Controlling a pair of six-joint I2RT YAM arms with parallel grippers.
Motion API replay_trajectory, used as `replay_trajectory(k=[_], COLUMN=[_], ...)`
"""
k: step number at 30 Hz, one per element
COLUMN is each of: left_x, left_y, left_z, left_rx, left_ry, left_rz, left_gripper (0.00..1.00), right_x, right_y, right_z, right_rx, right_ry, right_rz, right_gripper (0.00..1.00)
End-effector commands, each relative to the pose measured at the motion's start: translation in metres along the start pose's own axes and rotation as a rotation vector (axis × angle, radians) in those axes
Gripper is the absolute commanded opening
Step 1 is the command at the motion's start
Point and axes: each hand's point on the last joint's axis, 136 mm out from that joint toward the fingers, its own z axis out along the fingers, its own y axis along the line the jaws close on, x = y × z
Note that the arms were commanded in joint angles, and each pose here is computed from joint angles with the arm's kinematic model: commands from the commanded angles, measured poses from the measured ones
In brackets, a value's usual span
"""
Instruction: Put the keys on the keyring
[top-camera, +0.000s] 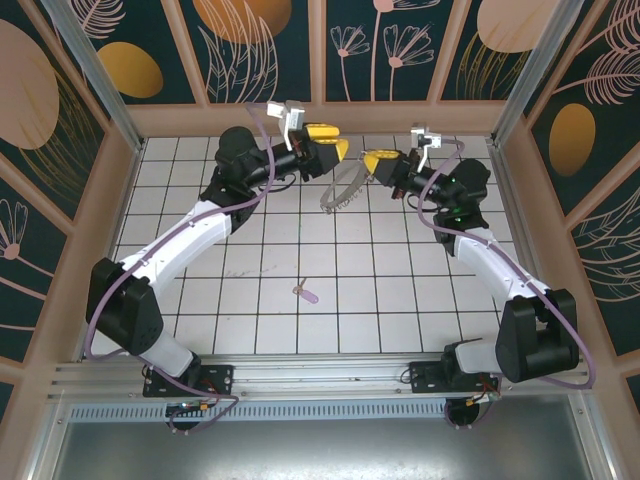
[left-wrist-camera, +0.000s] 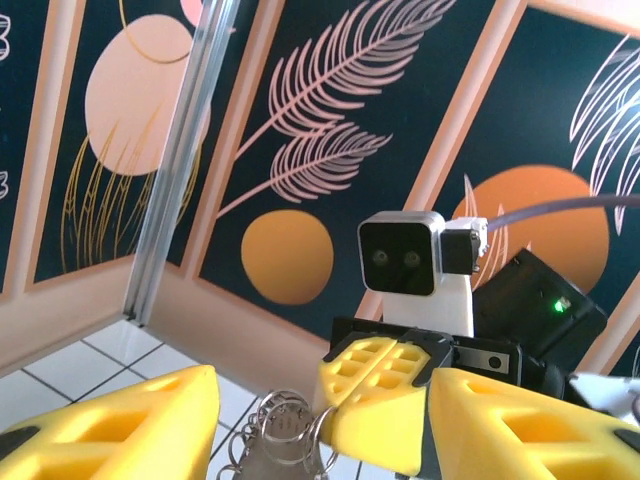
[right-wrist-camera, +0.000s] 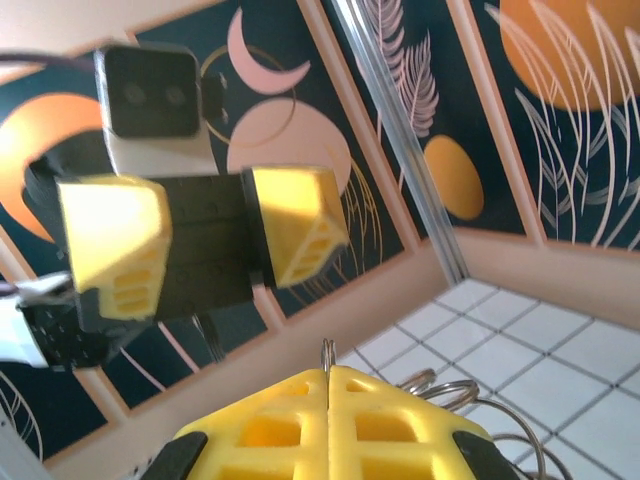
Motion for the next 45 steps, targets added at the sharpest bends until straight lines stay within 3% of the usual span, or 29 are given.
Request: replay_trajectory(k=[1,16,22,45], left_x=[-0.012,-0.014,-0.007,-0.001], left_y=[-0.009,-0.026,-0.022,-0.012], left_z=[0.0,0.008,0.009,0.014], left_rx=[0.047,0.255,0.302,0.308], left_ry=[-0.071,-0.113,-0.133,-0.143], left_rz=[-0.047,-0.14,-0.185,-0.23], left_gripper=[0.55,0.37,0.35,0.3], right_x=[-0.038,-0.073,-0.073,-0.05], right_y=[0.026,0.049,0.04,0.032], right_z=[-0.006,-0.005,-0.002,0.021], right_rx=[-0.057,-0.165,-0.177,-0.222], right_ry=[-0.156,-0.344,-0.376,-0.327], right_rz=[-0.102,-0.095,-0.043,0.052], right_gripper=[0.0,0.0,0.0,0.0])
